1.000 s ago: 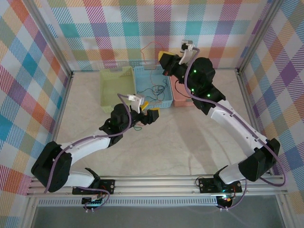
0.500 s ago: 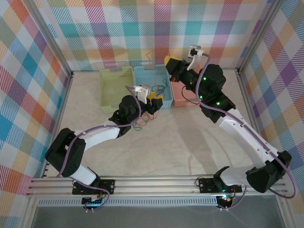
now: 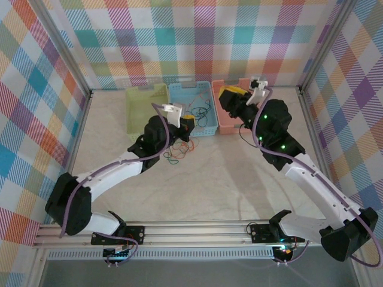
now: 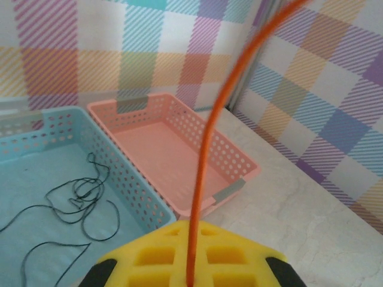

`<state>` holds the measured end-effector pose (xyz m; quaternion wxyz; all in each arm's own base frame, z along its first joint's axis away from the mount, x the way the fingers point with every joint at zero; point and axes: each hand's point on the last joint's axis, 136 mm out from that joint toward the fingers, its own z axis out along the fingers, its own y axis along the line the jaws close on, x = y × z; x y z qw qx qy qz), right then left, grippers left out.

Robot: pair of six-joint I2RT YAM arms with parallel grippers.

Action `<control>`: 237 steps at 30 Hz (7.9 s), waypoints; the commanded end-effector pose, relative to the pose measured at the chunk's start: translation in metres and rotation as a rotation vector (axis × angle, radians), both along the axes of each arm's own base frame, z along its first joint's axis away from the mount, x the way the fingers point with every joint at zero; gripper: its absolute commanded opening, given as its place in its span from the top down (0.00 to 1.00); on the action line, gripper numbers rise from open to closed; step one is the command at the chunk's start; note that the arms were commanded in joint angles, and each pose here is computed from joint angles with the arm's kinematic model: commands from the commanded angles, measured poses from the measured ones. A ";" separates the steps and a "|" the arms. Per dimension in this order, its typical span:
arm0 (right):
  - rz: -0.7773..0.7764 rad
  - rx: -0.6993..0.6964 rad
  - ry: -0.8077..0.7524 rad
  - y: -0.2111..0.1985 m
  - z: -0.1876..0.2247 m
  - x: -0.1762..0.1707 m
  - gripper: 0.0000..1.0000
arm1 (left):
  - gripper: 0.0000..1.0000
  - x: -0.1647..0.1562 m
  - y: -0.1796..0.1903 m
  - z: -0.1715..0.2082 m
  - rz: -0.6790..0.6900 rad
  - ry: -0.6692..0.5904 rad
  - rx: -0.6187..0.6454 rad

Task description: Untangle the cables

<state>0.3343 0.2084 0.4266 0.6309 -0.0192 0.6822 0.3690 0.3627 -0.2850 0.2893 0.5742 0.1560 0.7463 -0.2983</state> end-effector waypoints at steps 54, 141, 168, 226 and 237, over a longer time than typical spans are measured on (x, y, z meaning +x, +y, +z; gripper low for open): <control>0.609 -0.364 0.012 0.132 -0.259 -0.043 0.31 | 1.00 -0.017 0.121 0.382 0.067 -0.243 -0.400; 0.458 -0.593 0.077 0.110 -0.298 -0.044 0.21 | 0.36 0.109 0.185 -0.061 0.583 0.676 -0.123; 0.324 -0.548 0.123 0.084 -0.294 -0.028 0.23 | 0.39 -0.038 0.103 -0.228 0.333 1.102 0.171; 0.465 -0.388 -0.178 0.087 -0.215 -0.076 0.22 | 1.00 -0.089 0.082 -0.169 0.138 0.902 0.271; 0.426 -0.416 -0.089 0.103 -0.218 -0.043 0.33 | 1.00 -0.102 0.078 -0.156 0.082 0.886 0.227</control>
